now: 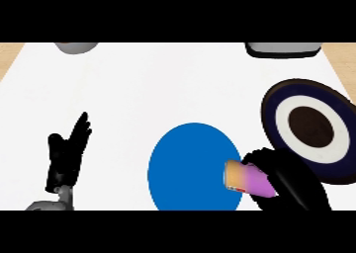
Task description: Pick the can from the plate and place it in the plate
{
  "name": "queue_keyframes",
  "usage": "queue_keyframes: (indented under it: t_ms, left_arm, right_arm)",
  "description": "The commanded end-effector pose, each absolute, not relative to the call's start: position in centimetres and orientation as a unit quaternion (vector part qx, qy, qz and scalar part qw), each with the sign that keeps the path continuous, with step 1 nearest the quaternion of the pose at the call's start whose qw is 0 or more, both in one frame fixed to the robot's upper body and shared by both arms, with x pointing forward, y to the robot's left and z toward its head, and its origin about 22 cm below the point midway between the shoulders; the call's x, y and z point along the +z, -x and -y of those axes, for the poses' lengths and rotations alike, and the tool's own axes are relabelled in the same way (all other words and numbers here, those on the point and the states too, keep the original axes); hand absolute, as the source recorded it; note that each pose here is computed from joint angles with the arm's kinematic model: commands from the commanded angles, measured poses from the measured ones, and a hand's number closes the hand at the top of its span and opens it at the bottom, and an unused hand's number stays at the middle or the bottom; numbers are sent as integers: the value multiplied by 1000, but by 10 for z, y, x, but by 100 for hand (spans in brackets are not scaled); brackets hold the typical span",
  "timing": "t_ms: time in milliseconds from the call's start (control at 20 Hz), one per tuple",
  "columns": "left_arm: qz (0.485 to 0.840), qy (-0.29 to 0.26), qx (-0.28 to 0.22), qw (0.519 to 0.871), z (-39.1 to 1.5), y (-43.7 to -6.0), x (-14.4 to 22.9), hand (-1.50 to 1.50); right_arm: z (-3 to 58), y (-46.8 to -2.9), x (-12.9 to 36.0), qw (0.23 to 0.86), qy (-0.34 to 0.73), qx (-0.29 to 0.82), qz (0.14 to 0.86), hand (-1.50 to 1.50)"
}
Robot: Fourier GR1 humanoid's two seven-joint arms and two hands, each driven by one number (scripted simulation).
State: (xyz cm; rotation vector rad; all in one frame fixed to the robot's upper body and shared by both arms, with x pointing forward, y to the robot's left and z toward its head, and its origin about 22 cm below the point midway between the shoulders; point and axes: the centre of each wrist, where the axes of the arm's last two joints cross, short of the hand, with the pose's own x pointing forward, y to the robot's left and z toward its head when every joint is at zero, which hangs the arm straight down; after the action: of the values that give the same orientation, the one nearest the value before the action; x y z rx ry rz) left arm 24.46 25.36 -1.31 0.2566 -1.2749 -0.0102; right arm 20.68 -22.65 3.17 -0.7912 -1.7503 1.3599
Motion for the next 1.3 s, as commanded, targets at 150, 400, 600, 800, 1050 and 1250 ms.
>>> queue_keyframes:
  t_ms: [150, 400, 600, 800, 1050, 1250]
  left_arm:
    - [584, -119, -6, 803, -253, -237, -24, 0]
    - [601, -119, -13, 790, -254, -247, 7, 0]
    - [594, -112, -12, 797, -258, -234, -9, 0]
    - [603, -125, -9, 788, -261, -225, -8, 0]
    - [598, -122, -17, 792, -246, -238, -6, 0]
    - [594, -105, -21, 797, -260, -252, -16, 0]
  right_arm:
    - [250, -184, 95, 332, 390, 384, 768, 150]
    - [293, -197, 103, 376, 434, 325, 751, 150]
    - [319, -209, 93, 410, 448, 309, 732, 150]
    - [337, -223, 97, 422, 455, 310, 721, 150]
    - [338, -269, 95, 445, 455, 330, 697, 150]
    - [359, -288, 83, 460, 468, 353, 668, 150]
